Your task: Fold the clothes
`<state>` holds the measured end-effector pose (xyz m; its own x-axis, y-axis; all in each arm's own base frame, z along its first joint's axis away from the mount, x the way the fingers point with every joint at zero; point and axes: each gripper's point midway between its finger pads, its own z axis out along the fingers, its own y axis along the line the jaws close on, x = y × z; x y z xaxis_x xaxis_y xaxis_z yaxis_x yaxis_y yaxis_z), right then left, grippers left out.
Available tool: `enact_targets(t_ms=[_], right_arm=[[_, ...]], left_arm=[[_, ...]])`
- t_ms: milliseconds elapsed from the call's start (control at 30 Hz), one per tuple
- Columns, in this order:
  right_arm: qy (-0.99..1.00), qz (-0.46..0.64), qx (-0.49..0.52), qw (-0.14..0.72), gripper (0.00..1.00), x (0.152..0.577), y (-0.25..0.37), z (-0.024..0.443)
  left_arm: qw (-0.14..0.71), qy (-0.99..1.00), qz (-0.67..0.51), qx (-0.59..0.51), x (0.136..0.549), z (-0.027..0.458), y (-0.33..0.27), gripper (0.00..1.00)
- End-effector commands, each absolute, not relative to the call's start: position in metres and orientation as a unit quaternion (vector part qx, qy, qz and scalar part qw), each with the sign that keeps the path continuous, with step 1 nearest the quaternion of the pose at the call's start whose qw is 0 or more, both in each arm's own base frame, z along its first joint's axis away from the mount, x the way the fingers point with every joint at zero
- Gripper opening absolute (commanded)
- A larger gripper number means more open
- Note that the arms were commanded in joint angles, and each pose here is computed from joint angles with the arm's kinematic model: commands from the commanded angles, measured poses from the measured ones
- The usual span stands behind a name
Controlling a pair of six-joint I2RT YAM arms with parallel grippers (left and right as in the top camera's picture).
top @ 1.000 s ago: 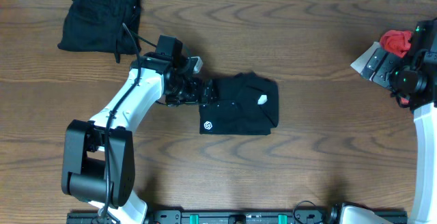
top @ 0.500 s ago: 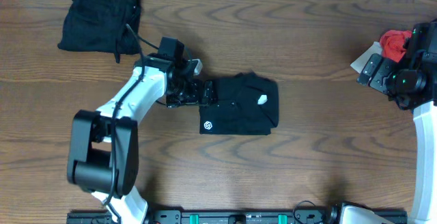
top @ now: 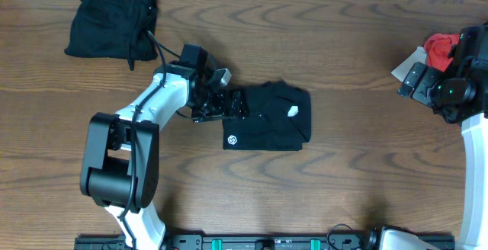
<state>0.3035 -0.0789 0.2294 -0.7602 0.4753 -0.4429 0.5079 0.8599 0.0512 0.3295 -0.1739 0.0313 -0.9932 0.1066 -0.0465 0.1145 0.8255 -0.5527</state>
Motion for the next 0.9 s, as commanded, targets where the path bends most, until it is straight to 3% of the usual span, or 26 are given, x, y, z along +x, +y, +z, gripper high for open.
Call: enact_targets(t_ms=[0, 867], right_arm=[[0.94, -0.036, 0.256, 0.223, 0.99, 0.303, -0.08, 0.229], [0.942, -0.036, 0.256, 0.213, 0.99, 0.299, -0.079, 0.227]], left_arm=[[-0.018, 0.954, -0.294, 0.047, 0.324, 0.018, -0.174, 0.98], [-0.055, 0.924, -0.375, 0.046, 0.315, 0.013, -0.199, 0.98]])
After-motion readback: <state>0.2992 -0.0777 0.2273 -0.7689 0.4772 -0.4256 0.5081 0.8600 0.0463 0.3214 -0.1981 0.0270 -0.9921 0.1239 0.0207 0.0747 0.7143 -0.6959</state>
